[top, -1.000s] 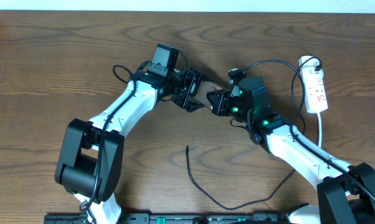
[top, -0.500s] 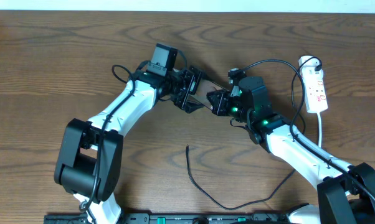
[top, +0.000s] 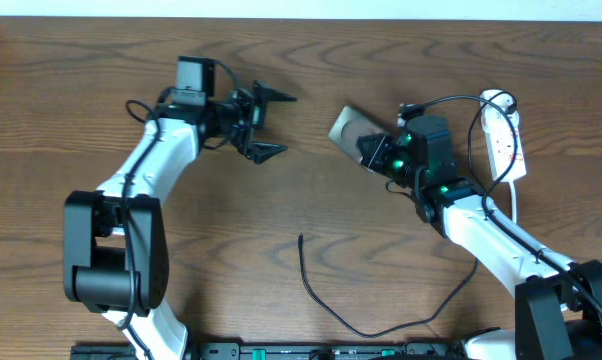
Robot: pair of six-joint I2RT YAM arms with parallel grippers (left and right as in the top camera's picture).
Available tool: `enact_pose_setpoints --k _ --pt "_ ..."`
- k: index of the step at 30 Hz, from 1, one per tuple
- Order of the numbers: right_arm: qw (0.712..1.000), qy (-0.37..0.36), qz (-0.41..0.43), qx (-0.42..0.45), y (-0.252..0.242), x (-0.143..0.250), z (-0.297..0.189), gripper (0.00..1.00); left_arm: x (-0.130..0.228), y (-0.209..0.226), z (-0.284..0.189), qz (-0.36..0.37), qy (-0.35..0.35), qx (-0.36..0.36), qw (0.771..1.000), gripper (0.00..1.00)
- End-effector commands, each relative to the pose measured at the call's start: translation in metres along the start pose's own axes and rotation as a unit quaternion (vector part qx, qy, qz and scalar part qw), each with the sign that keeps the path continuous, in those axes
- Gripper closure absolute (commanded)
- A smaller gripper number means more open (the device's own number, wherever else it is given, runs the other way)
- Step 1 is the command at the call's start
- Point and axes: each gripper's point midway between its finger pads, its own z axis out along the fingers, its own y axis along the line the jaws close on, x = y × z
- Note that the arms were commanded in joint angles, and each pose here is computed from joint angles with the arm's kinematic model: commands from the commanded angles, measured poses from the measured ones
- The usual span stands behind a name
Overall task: Plug charger to phone and switch on socket
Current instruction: 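Open the left gripper and pull it back, leaving phone in right, then regrasp the phone's other end with the left gripper from the right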
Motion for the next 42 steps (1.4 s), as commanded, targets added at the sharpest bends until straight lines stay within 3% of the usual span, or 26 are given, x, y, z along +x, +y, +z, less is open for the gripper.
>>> enact_pose_setpoints --k 1,9,18,26,30,42 --pt "0.994 -0.023 0.101 -0.039 0.018 -0.018 -0.002 0.99 0.009 -0.008 -0.011 0.051 0.031 0.021 0.998 0.04" --pt "0.958 -0.03 0.269 -0.09 0.041 -0.03 -0.005 0.99 0.003 -0.021 -0.015 0.069 0.022 0.044 0.996 0.04" --pt "0.926 -0.015 0.365 -0.099 0.048 -0.025 -0.004 0.99 -0.019 -0.044 -0.016 0.099 -0.048 0.072 0.991 0.04" --pt "0.923 -0.038 0.345 -0.168 0.085 -0.036 -0.01 0.99 -0.021 -0.044 -0.003 0.082 -0.08 0.061 0.992 0.04" --pt "0.918 -0.054 0.333 -0.21 0.108 -0.04 -0.016 0.99 -0.015 -0.059 0.003 0.118 -0.084 0.081 0.986 0.03" --pt "0.902 -0.035 0.363 -0.231 0.126 -0.028 -0.018 0.99 -0.002 -0.08 0.006 0.133 -0.07 0.118 0.982 0.04"
